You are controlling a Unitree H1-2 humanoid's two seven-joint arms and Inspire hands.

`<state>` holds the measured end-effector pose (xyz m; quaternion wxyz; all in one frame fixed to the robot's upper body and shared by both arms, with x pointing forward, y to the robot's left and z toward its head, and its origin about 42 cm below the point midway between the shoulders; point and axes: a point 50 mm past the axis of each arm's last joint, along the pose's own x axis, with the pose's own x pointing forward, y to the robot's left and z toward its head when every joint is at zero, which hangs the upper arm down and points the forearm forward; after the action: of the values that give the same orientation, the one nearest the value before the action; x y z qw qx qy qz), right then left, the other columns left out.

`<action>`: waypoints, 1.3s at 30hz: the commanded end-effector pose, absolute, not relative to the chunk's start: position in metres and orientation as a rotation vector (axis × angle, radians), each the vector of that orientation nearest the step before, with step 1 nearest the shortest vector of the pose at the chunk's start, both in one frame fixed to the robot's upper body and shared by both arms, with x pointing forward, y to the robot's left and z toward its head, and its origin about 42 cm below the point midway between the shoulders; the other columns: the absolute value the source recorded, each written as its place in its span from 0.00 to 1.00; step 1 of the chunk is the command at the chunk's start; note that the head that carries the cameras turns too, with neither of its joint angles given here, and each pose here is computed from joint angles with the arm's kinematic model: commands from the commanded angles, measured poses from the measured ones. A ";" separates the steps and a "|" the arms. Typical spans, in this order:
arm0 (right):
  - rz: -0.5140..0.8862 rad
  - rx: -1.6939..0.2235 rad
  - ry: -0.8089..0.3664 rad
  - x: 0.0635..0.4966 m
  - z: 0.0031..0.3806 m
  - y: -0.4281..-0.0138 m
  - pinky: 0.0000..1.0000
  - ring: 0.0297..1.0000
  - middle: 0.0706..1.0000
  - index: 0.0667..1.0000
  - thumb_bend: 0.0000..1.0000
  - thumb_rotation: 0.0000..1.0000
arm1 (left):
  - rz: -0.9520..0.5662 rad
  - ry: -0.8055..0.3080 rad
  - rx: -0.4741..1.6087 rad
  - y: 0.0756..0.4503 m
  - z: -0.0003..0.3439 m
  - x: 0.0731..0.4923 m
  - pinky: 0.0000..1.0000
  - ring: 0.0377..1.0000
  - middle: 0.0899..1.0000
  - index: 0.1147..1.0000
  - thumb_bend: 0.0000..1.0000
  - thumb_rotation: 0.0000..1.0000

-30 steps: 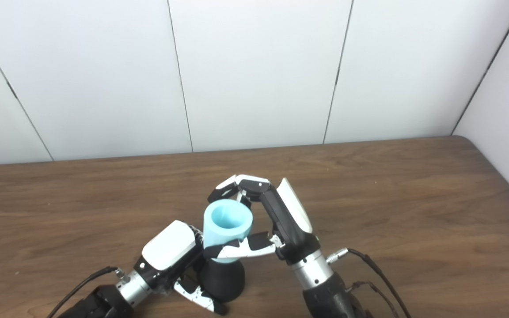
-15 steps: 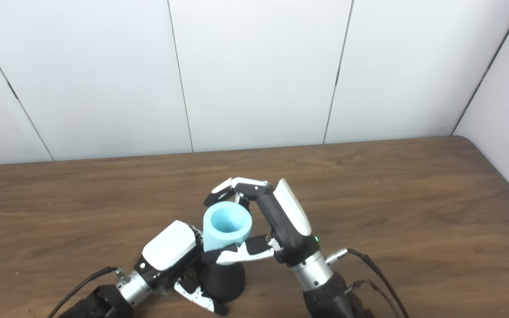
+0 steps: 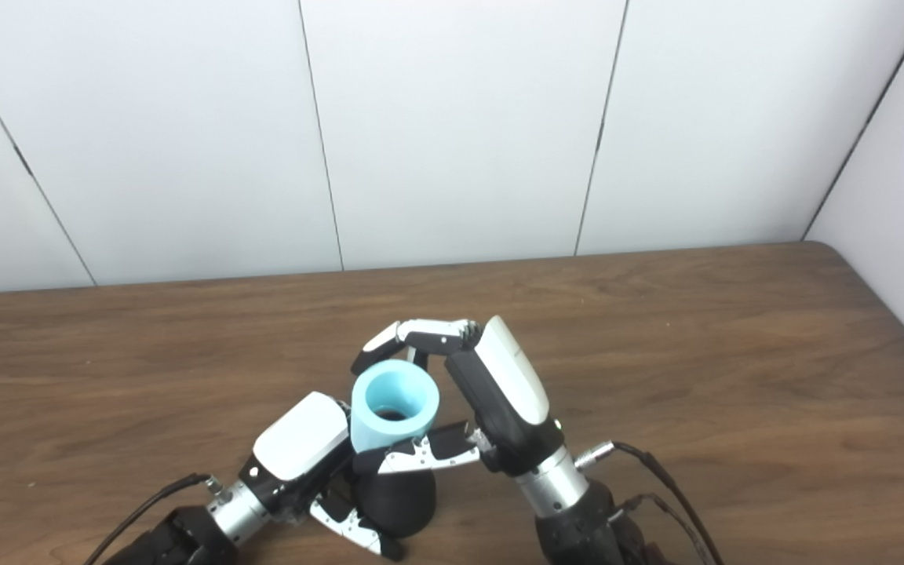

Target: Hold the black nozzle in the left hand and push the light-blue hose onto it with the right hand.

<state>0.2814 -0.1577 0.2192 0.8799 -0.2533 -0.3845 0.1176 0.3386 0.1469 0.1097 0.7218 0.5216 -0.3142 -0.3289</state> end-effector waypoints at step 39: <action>0.257 -0.705 -0.825 0.283 0.252 -0.162 0.08 0.10 0.43 0.44 0.53 0.00 | -0.900 -0.491 1.148 0.145 0.040 0.283 0.08 0.10 0.13 0.42 0.52 0.04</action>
<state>0.2802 -0.1599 0.2341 0.8588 -0.3306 -0.3681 0.1329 0.3382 0.1455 0.1096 0.7188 0.5245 -0.3173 -0.3280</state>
